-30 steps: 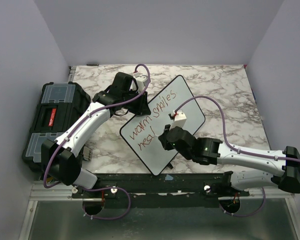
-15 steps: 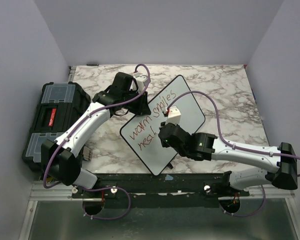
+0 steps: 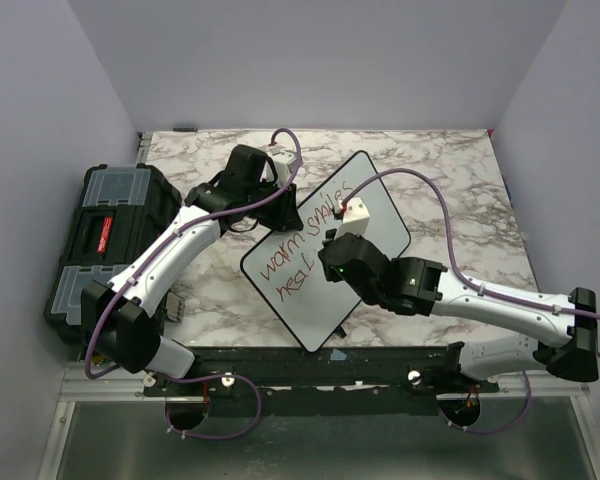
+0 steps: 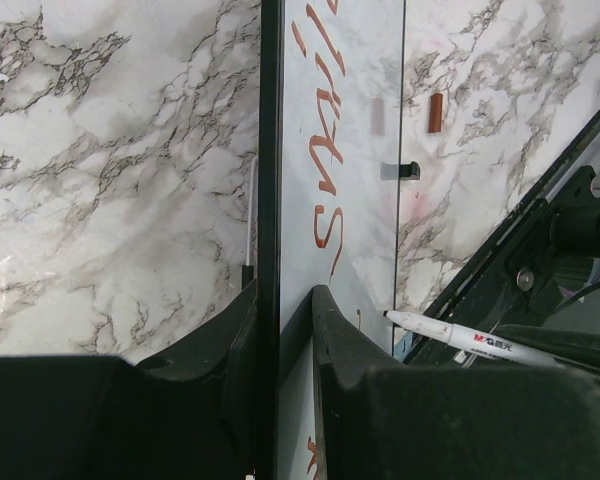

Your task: Write a sentence on the whiteboard

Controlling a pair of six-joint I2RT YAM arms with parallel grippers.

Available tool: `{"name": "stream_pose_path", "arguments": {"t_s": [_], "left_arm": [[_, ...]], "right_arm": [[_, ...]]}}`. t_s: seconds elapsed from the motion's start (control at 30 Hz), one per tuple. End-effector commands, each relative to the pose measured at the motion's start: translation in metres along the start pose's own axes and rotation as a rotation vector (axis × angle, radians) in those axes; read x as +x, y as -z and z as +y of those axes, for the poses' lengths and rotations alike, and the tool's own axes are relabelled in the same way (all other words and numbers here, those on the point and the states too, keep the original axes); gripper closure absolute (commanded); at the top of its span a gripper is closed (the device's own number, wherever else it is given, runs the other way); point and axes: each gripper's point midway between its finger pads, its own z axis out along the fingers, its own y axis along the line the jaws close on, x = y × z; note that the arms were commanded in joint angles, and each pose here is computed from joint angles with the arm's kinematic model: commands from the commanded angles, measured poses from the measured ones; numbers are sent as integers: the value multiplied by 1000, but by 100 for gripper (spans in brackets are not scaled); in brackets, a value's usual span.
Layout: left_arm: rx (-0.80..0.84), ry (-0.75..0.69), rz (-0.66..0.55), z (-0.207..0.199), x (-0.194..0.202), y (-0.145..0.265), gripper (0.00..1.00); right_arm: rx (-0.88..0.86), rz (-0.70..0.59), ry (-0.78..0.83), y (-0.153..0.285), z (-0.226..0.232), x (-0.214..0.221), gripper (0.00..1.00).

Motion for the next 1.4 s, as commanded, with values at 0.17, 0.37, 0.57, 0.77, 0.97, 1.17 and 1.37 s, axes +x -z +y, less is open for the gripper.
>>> {"name": "stream_pose_path", "arguments": {"t_s": [0.17,0.37,0.57,0.77,0.97,1.17,1.37], "left_arm": [[-70,-68,-3,11,2,7,100],[-68,-68,-1,11,2,6,100],[-65,-67,1,11,3,6,100],[-66,-65,5,12,3,5,100],[-66,-66,6,12,4,4,100],[-67,-66,7,12,4,4,100],[-70,-65,10,13,5,4,100]], "right_arm": [[34,-54,-72,3,-24,-6,99],[16,-35,-85,-5,-28,-2,99],[-19,-23,-65,-13,-19,-3,99],[-26,-27,-57,-22,-15,-8,99],[-22,-20,-53,-32,-17,-7,99],[-34,14,-40,-34,-19,8,99],[-58,60,-35,-33,-19,26,99]]}}
